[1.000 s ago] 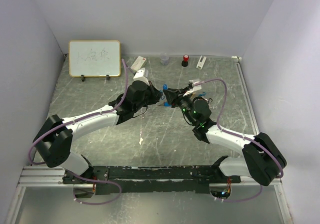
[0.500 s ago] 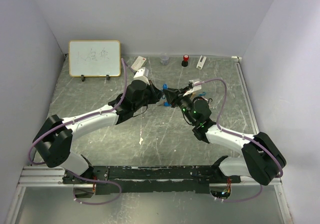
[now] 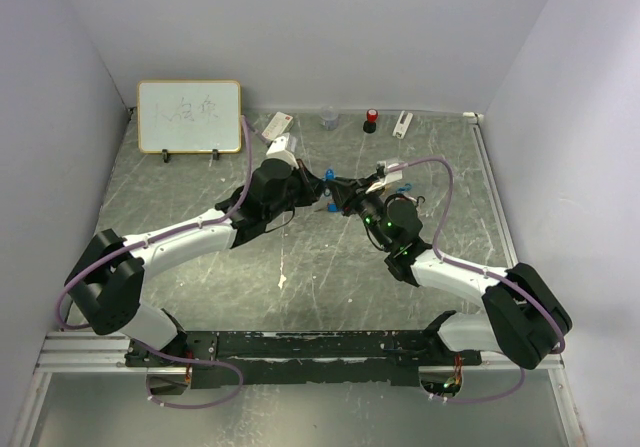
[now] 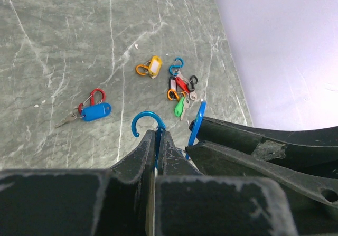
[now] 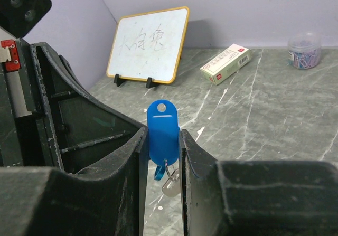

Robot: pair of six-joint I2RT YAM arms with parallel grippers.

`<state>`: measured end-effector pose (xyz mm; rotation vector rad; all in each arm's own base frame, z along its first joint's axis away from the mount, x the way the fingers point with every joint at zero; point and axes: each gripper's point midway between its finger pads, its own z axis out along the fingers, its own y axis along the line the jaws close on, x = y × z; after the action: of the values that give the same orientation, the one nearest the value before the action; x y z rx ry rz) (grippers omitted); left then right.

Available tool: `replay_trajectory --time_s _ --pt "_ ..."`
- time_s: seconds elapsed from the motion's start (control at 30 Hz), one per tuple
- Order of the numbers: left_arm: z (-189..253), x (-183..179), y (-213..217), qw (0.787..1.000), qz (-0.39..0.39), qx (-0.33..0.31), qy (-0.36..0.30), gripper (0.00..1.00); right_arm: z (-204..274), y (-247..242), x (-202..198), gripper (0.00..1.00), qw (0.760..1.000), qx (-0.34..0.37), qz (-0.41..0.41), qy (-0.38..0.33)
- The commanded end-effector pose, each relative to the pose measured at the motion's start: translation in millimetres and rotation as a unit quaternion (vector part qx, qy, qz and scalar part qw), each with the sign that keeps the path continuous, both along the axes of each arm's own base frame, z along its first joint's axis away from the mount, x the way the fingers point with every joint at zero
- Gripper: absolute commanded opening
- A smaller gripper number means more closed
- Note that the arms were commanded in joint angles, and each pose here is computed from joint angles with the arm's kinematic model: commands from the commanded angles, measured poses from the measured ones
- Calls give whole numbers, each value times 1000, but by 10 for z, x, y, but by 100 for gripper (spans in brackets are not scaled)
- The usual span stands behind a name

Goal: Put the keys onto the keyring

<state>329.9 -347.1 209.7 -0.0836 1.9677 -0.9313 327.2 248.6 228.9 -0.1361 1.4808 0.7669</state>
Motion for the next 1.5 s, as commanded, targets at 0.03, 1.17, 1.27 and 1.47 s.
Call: replay_trajectory --time_s 0.03,1.17,1.27,1.47 --pt "223 6 40 999 2 -31 -18 7 60 3 -18 0 1000 3 6 -17" --pt "119 -6 -123 999 -42 -20 -1 7 149 -77 -45 0 1000 6 -4 -31" --pt "118 -1 -127 999 -42 -20 -1 7 149 -77 -44 0 999 6 -4 -31" --pt "160 0 -125 999 -42 -25 -6 7 122 -56 -39 0 1000 3 1 -29"
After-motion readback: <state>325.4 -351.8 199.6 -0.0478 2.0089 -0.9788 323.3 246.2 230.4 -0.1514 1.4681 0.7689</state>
